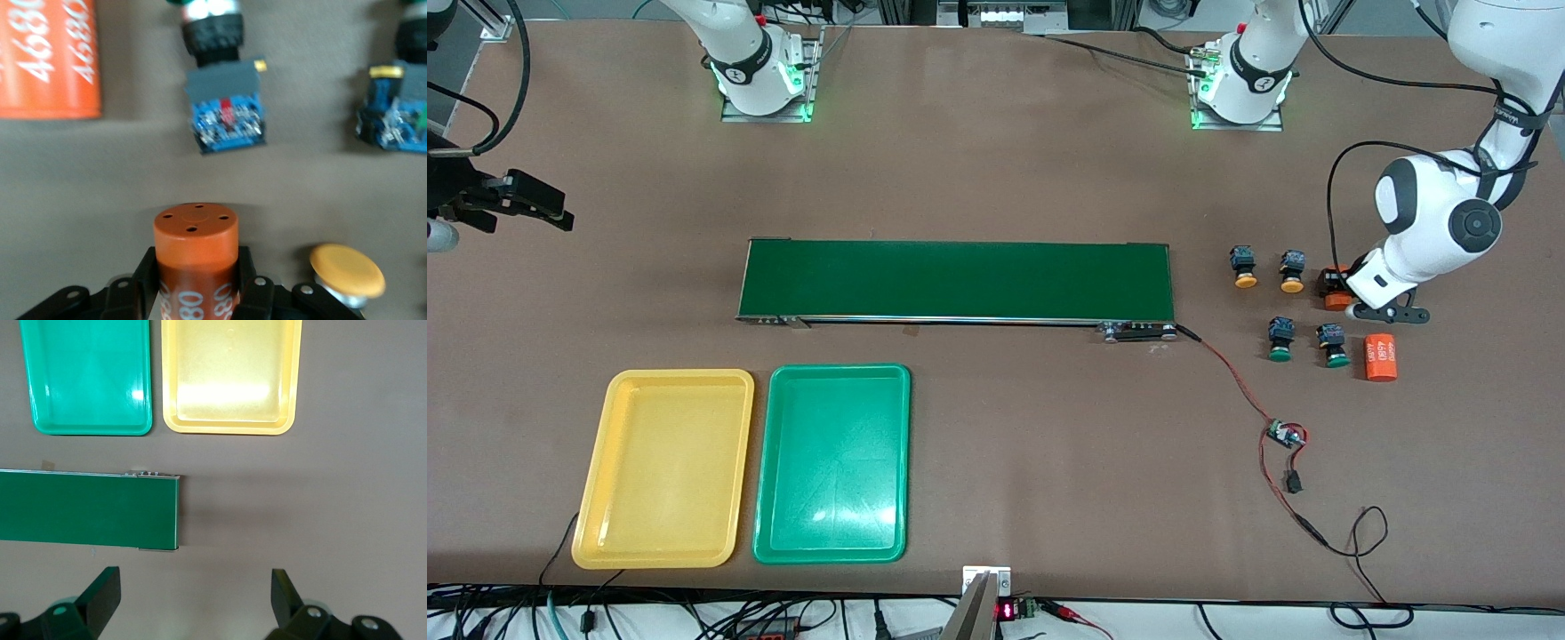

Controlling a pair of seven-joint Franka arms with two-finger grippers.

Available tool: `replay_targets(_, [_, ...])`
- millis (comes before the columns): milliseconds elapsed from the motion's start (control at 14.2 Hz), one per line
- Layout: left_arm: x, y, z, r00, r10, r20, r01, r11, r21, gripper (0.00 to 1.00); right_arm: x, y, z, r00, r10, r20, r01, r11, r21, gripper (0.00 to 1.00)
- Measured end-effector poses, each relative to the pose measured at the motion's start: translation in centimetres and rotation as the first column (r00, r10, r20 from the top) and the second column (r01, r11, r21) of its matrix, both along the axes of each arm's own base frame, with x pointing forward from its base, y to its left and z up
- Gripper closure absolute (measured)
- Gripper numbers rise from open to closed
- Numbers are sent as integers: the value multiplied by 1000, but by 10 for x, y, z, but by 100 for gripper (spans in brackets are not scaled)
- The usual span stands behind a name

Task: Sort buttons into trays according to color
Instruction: 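Grasp the orange cylinder with the left gripper and place it on the belt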

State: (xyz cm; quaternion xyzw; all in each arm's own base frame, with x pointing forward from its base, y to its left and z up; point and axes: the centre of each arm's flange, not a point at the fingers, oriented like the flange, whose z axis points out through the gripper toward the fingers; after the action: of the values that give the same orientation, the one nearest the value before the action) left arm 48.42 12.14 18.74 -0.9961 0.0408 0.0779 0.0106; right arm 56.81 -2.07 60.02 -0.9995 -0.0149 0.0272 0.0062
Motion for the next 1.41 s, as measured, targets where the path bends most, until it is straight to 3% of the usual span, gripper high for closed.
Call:
replay_targets(211, [23,-41,64,989,-79,-126,78,997,-6,50,0,0,0,1000,0,1,0,1000,0,0])
replay_targets(422, [46,-95,140,948,-164,-273,167,986,-12,50,0,-1,0,1000,-1,1,1,1000,0,0])
replay_targets(563, [62,-128,164,931,-242,-273,243,970,-32,50,0,-1,0,1000,-1,1,1,1000,0,0])
replay_targets(704, [66,-178,165,880,-398,-257,390,917,-87,50,0,-1,0,1000,-2,2,2,1000,0,0])
replay_targets(845, [62,-235,155,785,-576,-228,554,818,-158,50,0,-1,0,1000,-1,2,1,1000,-1,0])
replay_targets(1056, [59,-296,133,599,-792,-115,755,607,-249,50,1,9,0,1000,15,3,-15,1000,-2,0])
replay_targets(1267, [59,-334,110,410,-912,7,875,391,-286,50,1,16,0,999,32,3,-32,999,-17,0])
replay_targets(1408, [54,-358,100,322,-945,60,913,293,-284,50,1,15,0,1000,30,4,-30,999,-19,0])
